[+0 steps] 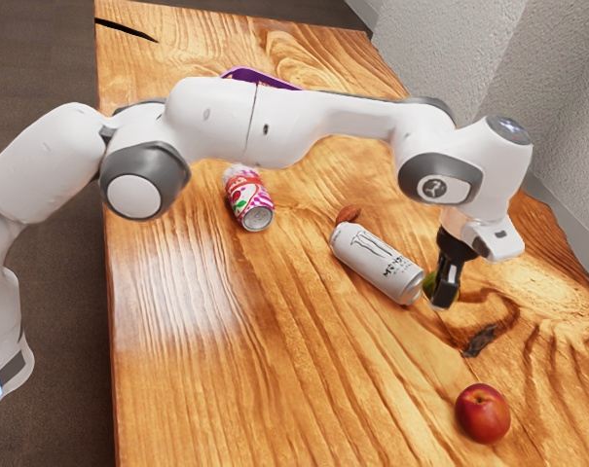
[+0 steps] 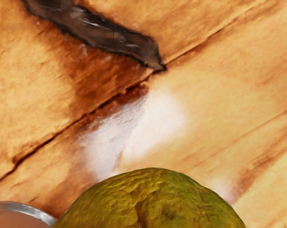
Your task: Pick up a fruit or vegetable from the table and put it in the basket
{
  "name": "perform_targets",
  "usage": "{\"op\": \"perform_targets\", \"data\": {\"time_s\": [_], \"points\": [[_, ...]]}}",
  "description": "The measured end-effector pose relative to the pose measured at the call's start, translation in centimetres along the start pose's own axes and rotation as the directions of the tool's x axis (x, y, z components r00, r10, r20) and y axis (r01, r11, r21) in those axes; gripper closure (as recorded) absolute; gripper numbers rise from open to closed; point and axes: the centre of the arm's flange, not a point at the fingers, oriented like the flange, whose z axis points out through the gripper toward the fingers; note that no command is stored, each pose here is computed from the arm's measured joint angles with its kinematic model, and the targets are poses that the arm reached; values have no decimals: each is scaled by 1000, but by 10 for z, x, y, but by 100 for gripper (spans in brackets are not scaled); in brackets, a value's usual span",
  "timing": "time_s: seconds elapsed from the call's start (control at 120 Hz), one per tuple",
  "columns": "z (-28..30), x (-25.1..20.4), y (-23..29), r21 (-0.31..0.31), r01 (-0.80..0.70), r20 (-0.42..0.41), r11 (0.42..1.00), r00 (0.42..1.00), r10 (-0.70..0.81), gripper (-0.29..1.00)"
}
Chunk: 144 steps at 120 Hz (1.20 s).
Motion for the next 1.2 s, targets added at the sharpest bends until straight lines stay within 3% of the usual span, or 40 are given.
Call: {"op": "perform_targets", "data": {"time_s": [0.15, 0.3, 0.367, 0.525, 0.742, 0.917, 1.2], "points": [[-48, -19, -12, 26, 17, -11, 1000, 1000, -17, 32], [-45, -61, -108, 16, 133, 33, 991, 990, -134, 33], [-43, -94, -167, 12, 197, 49, 980, 979, -197, 33], [-37, -200, -306, 69, 378, 100, 923, 918, -383, 33], [-38, -314, -405, 106, 490, 105, 865, 860, -499, 33], [-16, -385, -467, 128, 528, 58, 839, 841, -538, 33], [19, -427, -520, 174, 466, -68, 867, 884, -462, 33]]}}
